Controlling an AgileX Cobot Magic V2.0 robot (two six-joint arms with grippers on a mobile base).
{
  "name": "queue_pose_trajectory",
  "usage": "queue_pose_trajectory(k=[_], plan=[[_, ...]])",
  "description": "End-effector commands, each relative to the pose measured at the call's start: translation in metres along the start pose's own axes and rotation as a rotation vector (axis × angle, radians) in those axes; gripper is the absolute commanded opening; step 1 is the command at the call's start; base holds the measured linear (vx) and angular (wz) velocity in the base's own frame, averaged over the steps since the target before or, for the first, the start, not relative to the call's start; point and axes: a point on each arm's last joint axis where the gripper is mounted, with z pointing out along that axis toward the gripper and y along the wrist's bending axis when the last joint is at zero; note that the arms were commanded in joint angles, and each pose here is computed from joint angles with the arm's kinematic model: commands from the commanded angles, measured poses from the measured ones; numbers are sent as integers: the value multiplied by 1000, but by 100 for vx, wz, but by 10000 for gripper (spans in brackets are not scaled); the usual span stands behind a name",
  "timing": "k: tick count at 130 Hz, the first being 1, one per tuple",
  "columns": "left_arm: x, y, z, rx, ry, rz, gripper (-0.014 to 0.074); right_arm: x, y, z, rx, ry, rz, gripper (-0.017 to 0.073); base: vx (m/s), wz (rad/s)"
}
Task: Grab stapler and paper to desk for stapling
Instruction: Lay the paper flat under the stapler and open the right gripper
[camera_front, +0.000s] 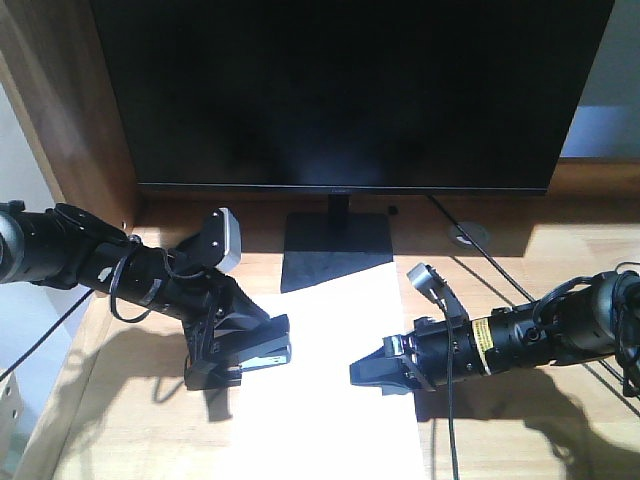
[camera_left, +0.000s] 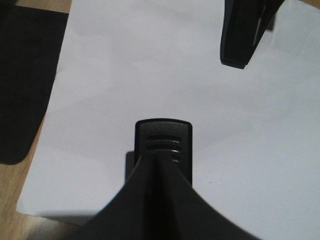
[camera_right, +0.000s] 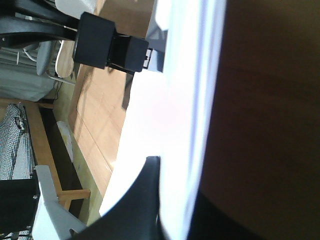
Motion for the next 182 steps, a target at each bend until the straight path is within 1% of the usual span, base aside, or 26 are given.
queue_pose_trajectory(k=[1, 41, 60, 77, 87, 102, 109, 117, 122, 134, 144, 164, 182], plan=[[-23, -1, -13, -21, -76, 18, -6, -12, 17, -7, -57, -49, -44, -3, 0, 0], [-24, 0, -13, -23, -82, 13, -6, -12, 16, -7, -55, -50, -44, -3, 0, 0], [-23, 2, -13, -46, -74, 10, -6, -12, 17, -7, -55, -51, -44, -3, 0, 0], [-23, 1, -13, -41, -73, 12, -6, -12, 17, -7, -55, -51, -44, -3, 0, 0], [-24, 0, -13, -23, -82, 12, -6, -12, 17, -7, -55, -51, -44, -3, 0, 0], [-27, 1, -13, -37, -114, -12, -6, -12, 16, -7, -49, -52, -43, -3, 0, 0], [-26, 1, -12, -36, -114, -11, -6, -12, 16, -7, -44, -53, -43, -3, 0, 0], [-24, 1, -9, -21, -114, -11, -6, -12, 15, -7, -40, -54, -43, -3, 0, 0], [-21, -1, -4, 6, -113, -10, -6, -12, 15, -7, -38, -54, -43, -3, 0, 0], [-14, -2, 10, 45, -99, -6, -6, -12, 15, -7, -37, -54, -43, -3, 0, 0], [-7, -3, 22, 63, -82, -6, -6, -12, 15, -7, -37, -54, -43, -3, 0, 0], [8, 0, 35, 66, -47, -41, -6, -12, 15, -7, -37, -54, -43, -3, 0, 0], [11, 1, 35, 50, -20, -30, -6, -12, 15, -7, -39, -54, -43, -3, 0, 0]])
